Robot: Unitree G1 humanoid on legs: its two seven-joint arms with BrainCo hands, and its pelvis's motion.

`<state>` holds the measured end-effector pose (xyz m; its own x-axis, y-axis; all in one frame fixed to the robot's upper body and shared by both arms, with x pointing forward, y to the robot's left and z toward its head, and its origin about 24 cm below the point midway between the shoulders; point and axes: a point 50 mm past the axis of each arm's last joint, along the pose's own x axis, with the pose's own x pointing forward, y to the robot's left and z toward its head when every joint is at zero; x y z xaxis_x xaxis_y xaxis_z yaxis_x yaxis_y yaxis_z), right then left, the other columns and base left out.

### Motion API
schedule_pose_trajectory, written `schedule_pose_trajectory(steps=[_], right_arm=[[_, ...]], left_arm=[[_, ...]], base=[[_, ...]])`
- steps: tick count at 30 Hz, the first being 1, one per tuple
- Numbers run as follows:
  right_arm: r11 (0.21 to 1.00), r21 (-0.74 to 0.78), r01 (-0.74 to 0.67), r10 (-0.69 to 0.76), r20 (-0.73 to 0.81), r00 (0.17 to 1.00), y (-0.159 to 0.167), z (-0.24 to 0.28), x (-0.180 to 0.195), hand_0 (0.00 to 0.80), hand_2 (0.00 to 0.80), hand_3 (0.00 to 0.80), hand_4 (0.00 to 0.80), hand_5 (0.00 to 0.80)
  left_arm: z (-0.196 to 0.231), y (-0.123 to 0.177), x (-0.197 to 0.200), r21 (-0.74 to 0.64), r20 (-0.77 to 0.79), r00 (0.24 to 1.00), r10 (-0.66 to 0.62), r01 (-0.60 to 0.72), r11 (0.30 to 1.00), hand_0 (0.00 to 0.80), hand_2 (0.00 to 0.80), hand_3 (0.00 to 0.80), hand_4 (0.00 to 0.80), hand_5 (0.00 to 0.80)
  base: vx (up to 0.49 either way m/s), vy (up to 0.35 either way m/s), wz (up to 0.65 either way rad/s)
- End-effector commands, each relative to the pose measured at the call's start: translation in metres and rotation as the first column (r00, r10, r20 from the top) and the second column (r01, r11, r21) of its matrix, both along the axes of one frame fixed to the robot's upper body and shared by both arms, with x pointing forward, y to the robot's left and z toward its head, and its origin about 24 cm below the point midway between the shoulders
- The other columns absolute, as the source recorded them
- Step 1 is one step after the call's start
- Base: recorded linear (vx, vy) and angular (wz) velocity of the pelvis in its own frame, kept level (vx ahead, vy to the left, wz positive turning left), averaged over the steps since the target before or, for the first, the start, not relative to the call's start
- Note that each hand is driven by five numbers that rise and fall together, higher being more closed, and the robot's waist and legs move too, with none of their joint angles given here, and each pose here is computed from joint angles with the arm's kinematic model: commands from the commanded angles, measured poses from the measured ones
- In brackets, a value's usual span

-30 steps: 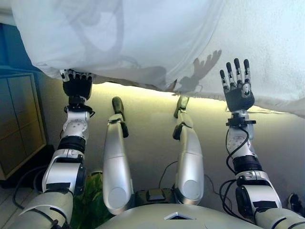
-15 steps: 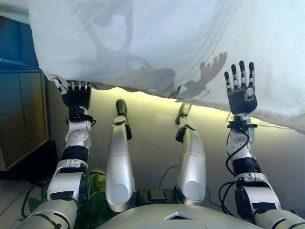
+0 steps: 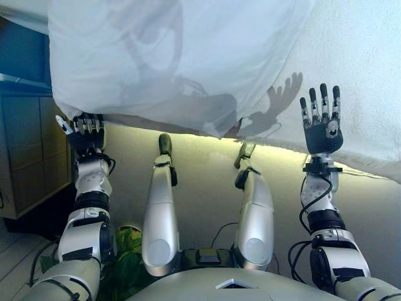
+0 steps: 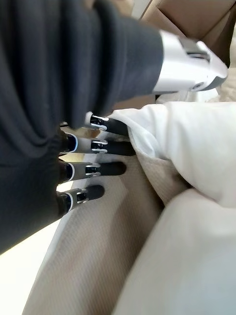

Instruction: Make the bed neatly

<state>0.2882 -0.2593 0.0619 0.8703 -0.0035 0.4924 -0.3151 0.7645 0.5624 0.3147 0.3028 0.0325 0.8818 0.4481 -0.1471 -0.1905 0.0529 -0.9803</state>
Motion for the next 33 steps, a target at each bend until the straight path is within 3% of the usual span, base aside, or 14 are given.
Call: schedule_pose_trajectory(steps=[1,6,10,15,19,23,29,33], right_arm=[[0.993,-0.025,0.113,-0.112,0.057,0.992,-0.025,0.003,-0.018,0.0,0.0,0.0,0.0,0.0],[0.989,-0.039,0.142,-0.14,0.046,0.989,-0.036,0.018,-0.01,0.0,0.0,0.0,0.0,0.0],[0.988,-0.02,0.154,-0.153,0.046,0.987,-0.042,0.015,-0.007,0.0,0.0,0.0,0.0,0.0],[0.989,0.015,0.146,-0.147,0.039,0.988,-0.043,0.021,0.005,0.0,0.0,0.0,0.0,0.0],[0.987,0.031,0.156,-0.157,0.033,0.987,-0.04,0.03,0.016,0.0,0.0,0.0,0.0,0.0],[0.978,0.083,0.19,-0.192,0.012,0.981,-0.046,0.032,0.017,0.0,0.0,0.0,0.0,0.0],[0.967,0.114,0.228,-0.224,-0.046,0.974,-0.049,0.031,0.02,0.0,0.0,0.0,0.0,0.0],[0.949,0.128,0.288,-0.268,-0.152,0.951,-0.044,0.011,0.014,0.0,0.0,0.0,0.0,0.0]], left_arm=[[0.0,0.113,-0.081,0.032,-0.127,0.852,0.508,-0.508,0.86,0.0,0.0,0.0,0.0,0.0],[0.005,0.134,-0.099,0.015,-0.105,0.825,0.555,-0.556,0.831,0.0,0.0,0.0,0.0,0.0],[0.022,0.149,-0.104,-0.157,-0.012,0.775,0.632,-0.626,0.764,0.0,0.0,0.0,0.0,0.0],[0.036,0.145,-0.087,-0.094,0.036,0.838,0.544,-0.539,0.837,0.0,0.0,0.0,0.0,0.0],[0.048,0.121,-0.055,0.038,0.159,0.908,0.388,-0.398,0.917,0.0,0.0,0.0,0.0,0.0],[0.063,0.093,-0.031,0.189,0.289,0.938,0.193,-0.253,0.949,0.0,0.0,0.0,0.0,0.0],[0.079,0.042,-0.005,0.391,0.388,0.92,-0.063,-0.102,0.915,0.0,0.0,0.0,0.0,0.0],[0.074,0.003,0.002,0.532,0.368,0.898,-0.242,0.011,0.847,0.0,0.0,0.0,0.0,0.0]], base=[[0.02,0.041,0.0],[0.027,0.066,0.1],[0.009,-0.043,0.18],[0.007,-0.091,0.17],[-0.003,-0.1,0.16],[0.012,-0.137,0.11],[0.035,-0.179,0.08],[0.106,-0.225,0.04]])
